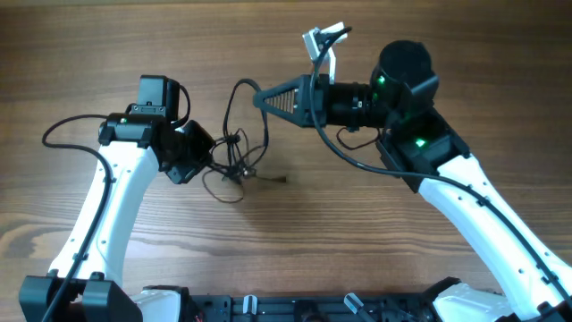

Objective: Untangle cables

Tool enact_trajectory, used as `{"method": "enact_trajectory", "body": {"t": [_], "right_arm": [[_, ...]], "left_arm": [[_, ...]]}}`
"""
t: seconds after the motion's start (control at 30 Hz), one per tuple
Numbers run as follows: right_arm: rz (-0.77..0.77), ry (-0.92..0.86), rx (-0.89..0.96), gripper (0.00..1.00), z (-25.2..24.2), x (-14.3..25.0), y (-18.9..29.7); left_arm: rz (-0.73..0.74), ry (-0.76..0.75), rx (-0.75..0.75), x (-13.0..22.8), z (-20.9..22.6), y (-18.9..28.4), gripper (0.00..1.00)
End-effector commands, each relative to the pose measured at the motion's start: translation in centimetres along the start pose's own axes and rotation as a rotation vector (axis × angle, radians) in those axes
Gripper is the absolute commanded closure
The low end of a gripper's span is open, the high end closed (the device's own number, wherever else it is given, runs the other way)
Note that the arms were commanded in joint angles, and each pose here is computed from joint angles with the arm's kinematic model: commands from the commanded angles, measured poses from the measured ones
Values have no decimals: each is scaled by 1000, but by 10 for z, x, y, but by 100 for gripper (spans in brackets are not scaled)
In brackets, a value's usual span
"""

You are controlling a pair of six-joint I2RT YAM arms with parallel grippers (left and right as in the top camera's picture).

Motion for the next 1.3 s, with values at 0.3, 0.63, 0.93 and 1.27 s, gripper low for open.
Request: {"method": "enact_trajectory", "body": {"t": [0.3, 0.63, 0.93, 1.27], "right_arm": [[-617, -368, 1598, 96, -171, 24, 197], [-556, -442, 1443, 48, -173, 23, 180], [-48, -126, 894, 1, -145, 25, 102], [144, 162, 763, 0, -134, 42, 43]], "left_arm": [[-137, -104, 345, -37, -30, 73, 96], [-156, -20, 449, -40, -27, 97, 96], [30, -379, 908, 4, -101, 132, 96], [106, -459, 1110, 29, -146, 164, 96]]}}
Point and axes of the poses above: each gripper's point midway between its finger pads, its own y axis back along the fingers, its own z axis along the line the jaws close on, x = y × z, the point moved 5 cm from there along y, back along the fingers, and after that the axes turned 3 degrees about -y, right-handed, at the moved point
